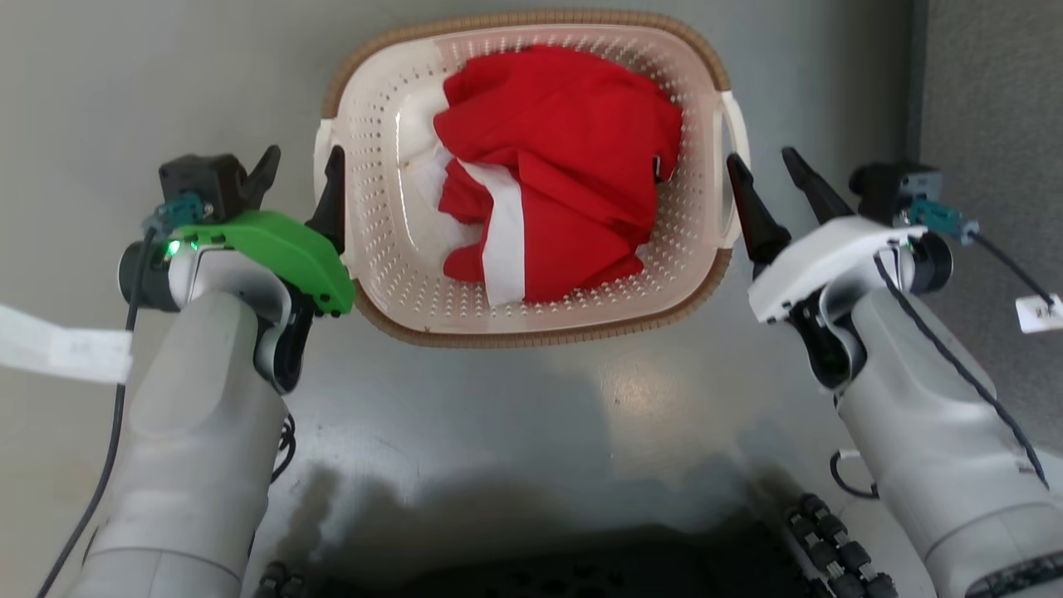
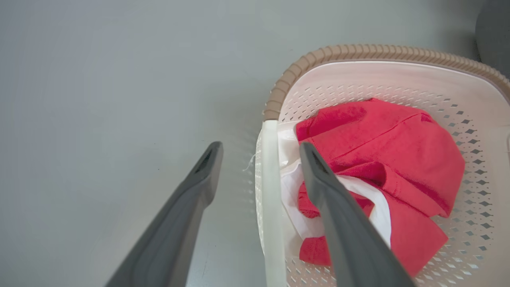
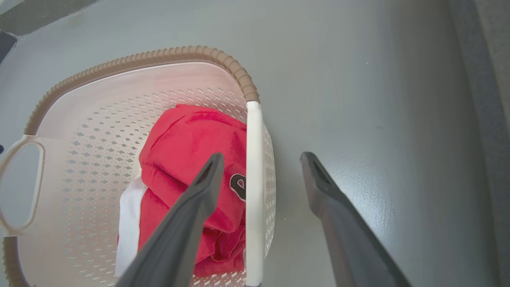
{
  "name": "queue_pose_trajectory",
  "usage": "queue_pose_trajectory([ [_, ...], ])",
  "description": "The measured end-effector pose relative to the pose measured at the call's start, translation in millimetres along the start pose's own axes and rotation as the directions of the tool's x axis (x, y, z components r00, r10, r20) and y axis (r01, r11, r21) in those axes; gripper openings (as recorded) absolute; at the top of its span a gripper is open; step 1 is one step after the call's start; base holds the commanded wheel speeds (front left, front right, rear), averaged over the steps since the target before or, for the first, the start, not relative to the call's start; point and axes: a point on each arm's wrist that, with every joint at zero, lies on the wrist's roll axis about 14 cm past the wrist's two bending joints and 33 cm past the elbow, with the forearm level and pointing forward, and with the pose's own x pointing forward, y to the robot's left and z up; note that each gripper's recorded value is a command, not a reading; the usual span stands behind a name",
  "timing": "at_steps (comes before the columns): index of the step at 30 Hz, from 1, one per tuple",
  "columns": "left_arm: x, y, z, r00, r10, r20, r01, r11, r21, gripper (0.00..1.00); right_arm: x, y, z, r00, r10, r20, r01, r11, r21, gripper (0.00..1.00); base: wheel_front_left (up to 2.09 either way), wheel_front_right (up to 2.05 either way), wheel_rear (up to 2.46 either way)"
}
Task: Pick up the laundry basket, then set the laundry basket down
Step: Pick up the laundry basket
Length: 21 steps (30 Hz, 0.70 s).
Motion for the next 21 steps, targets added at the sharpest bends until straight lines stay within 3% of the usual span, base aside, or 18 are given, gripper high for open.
queue_pose_trajectory([
  [14,21,11,-55,0.984,0.004,-0.180,-0.010,0.999,-0.032,1.00,33,0,-29,0.996,0.015,-0.092,-0.014,1.000,0.016,0.98,0.00,0.00,0.00],
  [15,21,12,-58,0.982,0.006,-0.187,-0.012,0.999,-0.034,1.00,34,-1,-30,0.995,0.014,-0.096,-0.013,1.000,0.018,0.80,0.00,0.00,0.00],
  [16,21,13,-59,0.981,0.007,-0.193,-0.015,0.999,-0.037,0.91,35,-1,-30,0.995,0.014,-0.098,-0.012,1.000,0.021,0.49,0.00,0.00,0.00],
  [17,22,13,-61,0.980,0.007,-0.197,-0.015,0.999,-0.037,0.75,35,0,-30,0.995,0.016,-0.097,-0.014,1.000,0.022,0.40,0.00,0.00,0.00],
  [18,22,13,-61,0.980,0.006,-0.199,-0.014,0.999,-0.038,0.69,37,0,-29,0.995,0.018,-0.095,-0.016,1.000,0.024,0.27,0.00,0.00,0.00],
  [19,22,12,-61,0.980,0.004,-0.199,-0.013,0.999,-0.040,0.38,38,1,-28,0.995,0.020,-0.093,-0.018,1.000,0.024,0.10,0.00,0.00,0.00],
  [20,23,10,-62,0.980,-0.003,-0.200,-0.005,0.999,-0.038,0.38,39,2,-27,0.996,0.022,-0.091,-0.020,1.000,0.024,0.10,0.00,0.00,0.00],
  [21,24,7,-62,0.980,-0.011,-0.201,0.003,0.999,-0.040,0.20,40,2,-25,0.996,0.024,-0.088,-0.022,0.999,0.024,0.00,0.00,0.00,0.00],
])
